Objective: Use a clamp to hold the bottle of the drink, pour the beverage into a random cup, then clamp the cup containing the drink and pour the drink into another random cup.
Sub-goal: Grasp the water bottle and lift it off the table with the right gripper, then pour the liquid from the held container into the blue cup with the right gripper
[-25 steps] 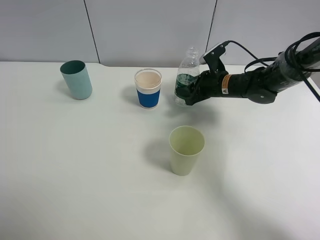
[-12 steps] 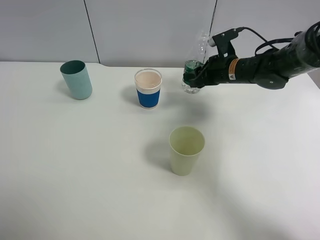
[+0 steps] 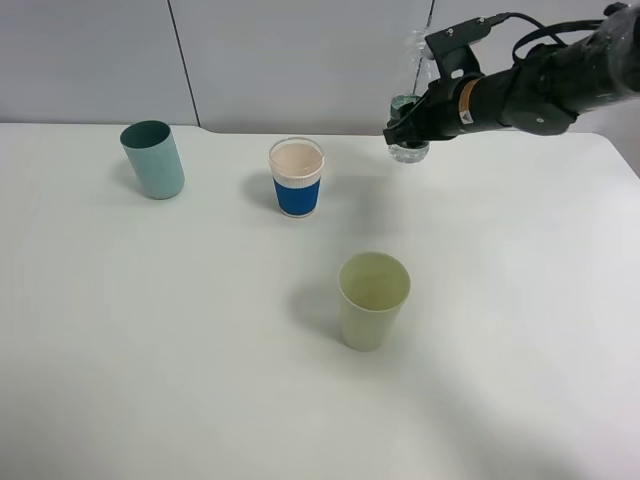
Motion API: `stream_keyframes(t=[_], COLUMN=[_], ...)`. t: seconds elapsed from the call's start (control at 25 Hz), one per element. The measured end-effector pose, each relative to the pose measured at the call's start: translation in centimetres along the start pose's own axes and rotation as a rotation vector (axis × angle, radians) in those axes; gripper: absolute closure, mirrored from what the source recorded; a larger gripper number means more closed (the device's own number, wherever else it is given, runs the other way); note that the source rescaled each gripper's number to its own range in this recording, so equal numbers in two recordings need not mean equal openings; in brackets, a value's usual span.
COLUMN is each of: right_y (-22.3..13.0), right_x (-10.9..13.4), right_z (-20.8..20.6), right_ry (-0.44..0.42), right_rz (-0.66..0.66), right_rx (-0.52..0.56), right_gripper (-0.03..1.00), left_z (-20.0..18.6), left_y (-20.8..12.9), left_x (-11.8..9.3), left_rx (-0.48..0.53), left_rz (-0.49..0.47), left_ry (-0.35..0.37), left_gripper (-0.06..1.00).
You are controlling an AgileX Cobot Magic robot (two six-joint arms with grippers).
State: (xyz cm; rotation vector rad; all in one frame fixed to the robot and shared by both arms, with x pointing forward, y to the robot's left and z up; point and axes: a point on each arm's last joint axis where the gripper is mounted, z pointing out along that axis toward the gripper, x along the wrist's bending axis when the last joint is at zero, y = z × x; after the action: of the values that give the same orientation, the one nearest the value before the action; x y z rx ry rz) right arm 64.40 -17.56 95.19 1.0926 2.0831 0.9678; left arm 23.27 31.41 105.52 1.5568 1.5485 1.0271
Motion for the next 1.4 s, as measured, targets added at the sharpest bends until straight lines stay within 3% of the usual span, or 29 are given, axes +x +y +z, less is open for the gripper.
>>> stream_keyframes(t=[0.36,0.8,1.4], right_y=[4.0,4.7,4.5], right_x=[3.8,7.9,9.3], right_z=[0.1,0.8,0.9], right_ry=[-0.017,-0.064,-0.115], right_rz=[-0.203,-0.333,-0.636], right_rx=[-0.015,0.061,0.116], right_gripper=[0.97,0.97,0.97], left_z=[0.0,0.0,0.0], left_y=[0.0,0.0,0.0], left_x=[0.0,0.0,0.0], left_rx=[0.0,0.0,0.0], left_rz=[0.0,0.0,0.0], left_ry=[0.0,0.0,0.0], left_gripper=[-0.06,-0.06,-0.06])
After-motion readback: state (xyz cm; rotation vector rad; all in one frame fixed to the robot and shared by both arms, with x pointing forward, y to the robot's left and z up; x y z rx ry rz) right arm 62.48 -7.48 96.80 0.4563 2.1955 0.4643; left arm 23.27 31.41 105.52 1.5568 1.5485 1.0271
